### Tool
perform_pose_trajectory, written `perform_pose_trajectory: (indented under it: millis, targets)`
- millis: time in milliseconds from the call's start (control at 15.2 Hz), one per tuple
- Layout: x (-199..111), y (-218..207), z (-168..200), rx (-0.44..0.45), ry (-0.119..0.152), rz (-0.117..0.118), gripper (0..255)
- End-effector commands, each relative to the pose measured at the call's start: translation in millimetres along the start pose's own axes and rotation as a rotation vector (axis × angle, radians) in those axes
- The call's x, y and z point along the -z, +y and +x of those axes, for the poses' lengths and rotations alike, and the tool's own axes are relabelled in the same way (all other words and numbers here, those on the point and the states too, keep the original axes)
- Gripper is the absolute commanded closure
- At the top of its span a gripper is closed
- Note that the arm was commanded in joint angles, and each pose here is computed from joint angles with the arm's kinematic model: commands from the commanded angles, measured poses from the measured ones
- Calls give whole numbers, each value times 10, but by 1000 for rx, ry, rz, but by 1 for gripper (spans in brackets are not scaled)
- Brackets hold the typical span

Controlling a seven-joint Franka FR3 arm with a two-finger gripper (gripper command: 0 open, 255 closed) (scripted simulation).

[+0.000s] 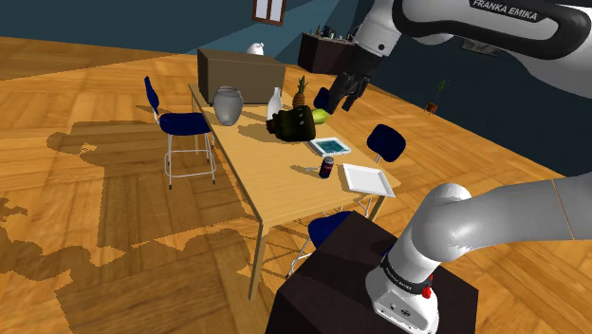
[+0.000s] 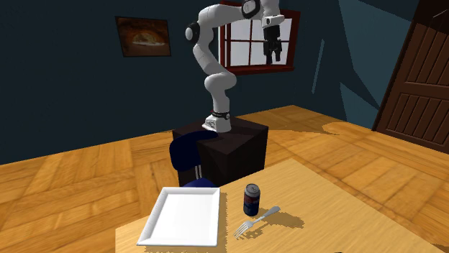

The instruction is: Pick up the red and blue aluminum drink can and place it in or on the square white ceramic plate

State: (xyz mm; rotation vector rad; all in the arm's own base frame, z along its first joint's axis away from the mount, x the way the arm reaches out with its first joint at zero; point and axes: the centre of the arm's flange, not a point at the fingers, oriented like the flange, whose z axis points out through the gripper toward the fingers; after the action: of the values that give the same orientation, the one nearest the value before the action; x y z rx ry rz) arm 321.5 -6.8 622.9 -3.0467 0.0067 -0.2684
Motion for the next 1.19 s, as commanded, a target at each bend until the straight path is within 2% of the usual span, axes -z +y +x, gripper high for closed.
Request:
perform_pose_trajectory:
  millis: [0, 1122]
  targets:
    - [0, 0, 0, 0, 0, 0, 0]
    - [-1427, 1669, 442, 74, -66, -18, 0]
